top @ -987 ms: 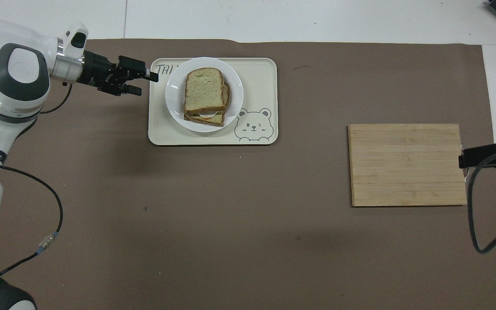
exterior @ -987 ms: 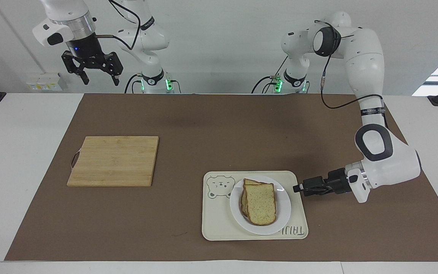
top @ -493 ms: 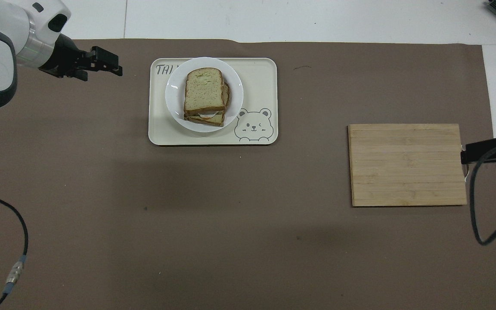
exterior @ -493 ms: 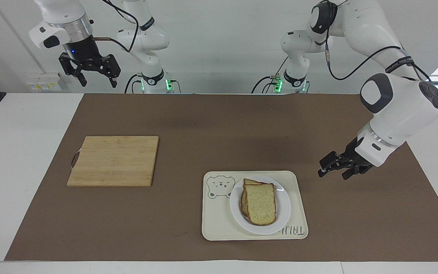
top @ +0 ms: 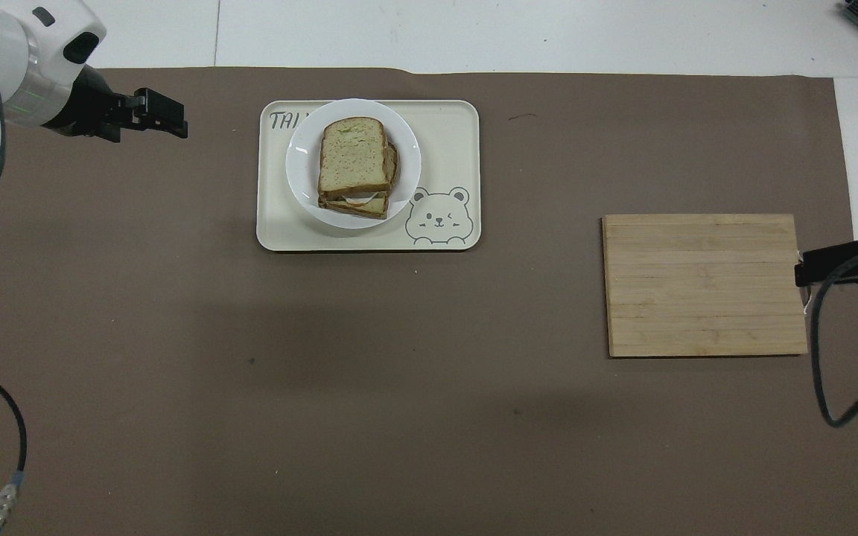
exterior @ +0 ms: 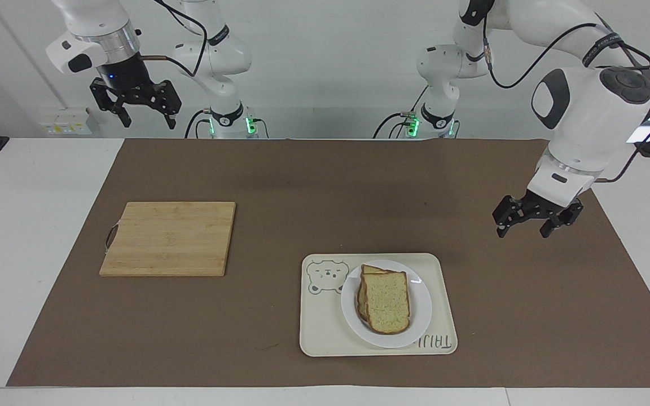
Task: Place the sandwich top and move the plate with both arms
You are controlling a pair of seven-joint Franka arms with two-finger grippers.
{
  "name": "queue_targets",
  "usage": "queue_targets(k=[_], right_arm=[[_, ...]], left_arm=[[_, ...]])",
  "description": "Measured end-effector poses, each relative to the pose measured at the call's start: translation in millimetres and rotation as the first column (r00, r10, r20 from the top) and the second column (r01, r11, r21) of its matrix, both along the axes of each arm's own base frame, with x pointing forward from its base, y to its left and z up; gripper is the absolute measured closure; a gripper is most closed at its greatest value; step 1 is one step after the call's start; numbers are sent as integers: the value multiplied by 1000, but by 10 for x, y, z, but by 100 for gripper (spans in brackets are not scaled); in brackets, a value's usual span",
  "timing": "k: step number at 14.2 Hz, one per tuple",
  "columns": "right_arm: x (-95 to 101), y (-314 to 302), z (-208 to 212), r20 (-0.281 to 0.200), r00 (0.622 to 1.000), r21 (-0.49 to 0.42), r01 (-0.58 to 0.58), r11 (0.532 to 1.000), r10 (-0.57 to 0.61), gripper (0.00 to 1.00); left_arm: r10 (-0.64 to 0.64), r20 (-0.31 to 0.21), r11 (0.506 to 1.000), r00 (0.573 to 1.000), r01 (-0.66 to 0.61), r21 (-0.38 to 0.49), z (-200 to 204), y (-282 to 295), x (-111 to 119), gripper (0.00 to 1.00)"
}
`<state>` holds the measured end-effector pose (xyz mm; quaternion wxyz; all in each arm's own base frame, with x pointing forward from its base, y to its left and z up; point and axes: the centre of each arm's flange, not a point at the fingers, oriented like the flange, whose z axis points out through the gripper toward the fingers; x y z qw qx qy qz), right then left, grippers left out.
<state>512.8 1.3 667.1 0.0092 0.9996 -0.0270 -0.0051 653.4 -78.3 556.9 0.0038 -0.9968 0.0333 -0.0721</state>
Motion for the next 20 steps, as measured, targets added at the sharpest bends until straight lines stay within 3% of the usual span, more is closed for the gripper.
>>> queue_targets(k=[3,6,10,17,20], right_arm=[[-6,-20,-3,-5,1000,0,4,1000,-4,0],[-6,-20,-1,-5,1000,0,4,1000,-4,0],[-7,-20,-1,-5,1000,0,4,1000,-4,0],[-10,-21,-1,-7,1000,0,4,1000,-4,0],[-10,-21,-1,-8,1000,0,4,1000,-4,0]], left_arm=[[9,-11,1000,1000,-8,22,153,67,-330,0],[14,-54,999,998,-12,42,341,92,-676,0],[16,-73,999,997,-13,38,670,202,-981,0],[29,-108,1000,994,-28,9,704,282,-1104,0],[27,-125,999,992,-33,-42,791,257,-1147,0]])
